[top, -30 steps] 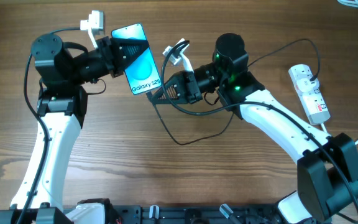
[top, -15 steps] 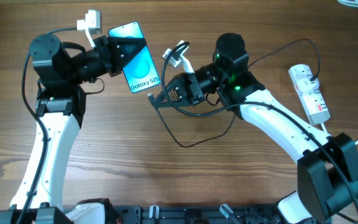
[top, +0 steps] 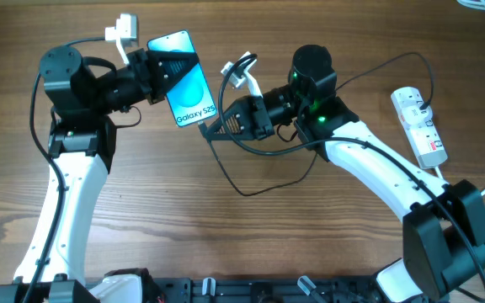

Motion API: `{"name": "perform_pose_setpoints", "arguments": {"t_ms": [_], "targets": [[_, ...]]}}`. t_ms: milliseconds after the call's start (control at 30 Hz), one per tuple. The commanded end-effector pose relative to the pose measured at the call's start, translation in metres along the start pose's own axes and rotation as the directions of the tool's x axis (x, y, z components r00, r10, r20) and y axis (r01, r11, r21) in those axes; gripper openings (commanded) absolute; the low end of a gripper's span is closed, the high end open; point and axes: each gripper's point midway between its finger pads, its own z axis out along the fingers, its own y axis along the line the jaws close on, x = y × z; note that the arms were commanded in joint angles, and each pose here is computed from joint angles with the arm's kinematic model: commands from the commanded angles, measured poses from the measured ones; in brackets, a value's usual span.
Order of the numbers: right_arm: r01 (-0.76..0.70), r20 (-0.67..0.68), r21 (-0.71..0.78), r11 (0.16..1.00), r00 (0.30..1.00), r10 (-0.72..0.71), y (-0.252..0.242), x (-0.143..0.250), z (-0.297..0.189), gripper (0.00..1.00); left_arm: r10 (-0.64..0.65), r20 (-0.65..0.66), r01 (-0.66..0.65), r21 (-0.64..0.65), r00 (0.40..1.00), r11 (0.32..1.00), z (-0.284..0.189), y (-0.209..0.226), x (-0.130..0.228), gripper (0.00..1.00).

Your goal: Plug charger to phone and switch on socket

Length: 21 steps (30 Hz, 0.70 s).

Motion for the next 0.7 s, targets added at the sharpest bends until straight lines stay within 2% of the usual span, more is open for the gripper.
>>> {"name": "perform_pose_setpoints", "arguments": {"t_ms": [0,267,667], "targets": [[0.009,0.003,-0.001,1.0,1.0,-0.009,0.004,-0.004,0.0,0.04,0.025,-0.003,-0.025,0.014,1.0,1.0,-0.003,-0.009,0.0,0.04],[0.013,-0.062,-0.045,0.999,0.998,-0.016,0.012,0.007,-0.001,0.04,0.044,0.0,-0.044,0.012,0.999,0.999,-0.003,-0.009,-0.001,0.04],[0.004,-0.02,-0.02,1.0,1.0,-0.004,0.009,-0.001,0.0,0.04,0.043,-0.012,-0.043,0.018,0.999,0.999,-0.003,-0.01,0.001,0.04]]}}
